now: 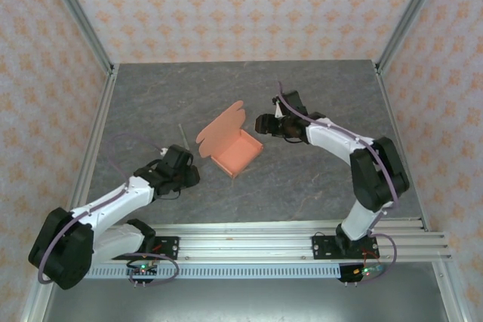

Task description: Fold the paper box

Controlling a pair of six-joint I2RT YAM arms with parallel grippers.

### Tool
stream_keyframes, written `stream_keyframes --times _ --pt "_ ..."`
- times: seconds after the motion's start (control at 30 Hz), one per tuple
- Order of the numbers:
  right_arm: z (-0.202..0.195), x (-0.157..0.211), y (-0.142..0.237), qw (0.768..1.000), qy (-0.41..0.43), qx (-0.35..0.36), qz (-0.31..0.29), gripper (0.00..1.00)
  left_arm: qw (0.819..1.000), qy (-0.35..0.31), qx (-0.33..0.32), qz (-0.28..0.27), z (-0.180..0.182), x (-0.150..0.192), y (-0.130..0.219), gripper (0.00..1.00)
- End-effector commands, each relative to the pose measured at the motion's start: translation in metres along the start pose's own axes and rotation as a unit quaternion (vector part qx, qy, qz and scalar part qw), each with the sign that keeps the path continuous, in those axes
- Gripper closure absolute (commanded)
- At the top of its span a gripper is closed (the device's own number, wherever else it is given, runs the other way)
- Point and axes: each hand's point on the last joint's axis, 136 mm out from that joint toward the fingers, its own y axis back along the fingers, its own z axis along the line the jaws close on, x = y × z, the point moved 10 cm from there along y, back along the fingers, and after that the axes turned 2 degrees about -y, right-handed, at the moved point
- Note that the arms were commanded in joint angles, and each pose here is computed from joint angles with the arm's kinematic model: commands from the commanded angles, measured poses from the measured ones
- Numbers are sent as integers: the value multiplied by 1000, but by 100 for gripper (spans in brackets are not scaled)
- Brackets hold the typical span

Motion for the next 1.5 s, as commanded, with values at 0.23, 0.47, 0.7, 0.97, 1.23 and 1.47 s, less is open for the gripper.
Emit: stream_keyframes --times 0.23,0.47,0.7,0.97,1.23,1.47 --pt "-4 -8 -19 985 50 -116 120 53 999 -6 42 3 -29 0 -27 74" --pt "-12 -17 -36 970 54 -167 169 67 999 -17 32 4 -30 -2 -30 76" --pt "-14 -16 -47 959 68 -179 208 70 999 -24 27 1 -32 -5 -29 77" --pt "-16 -14 -54 954 66 -189 222 73 999 -28 25 3 -34 -7 -32 77" --pt "-18 -11 -58 955 62 -184 226 78 999 -33 23 3 -34 -7 -32 77" --pt "-22 -7 -59 956 60 -169 232 83 999 -35 21 1 -34 -8 -31 77"
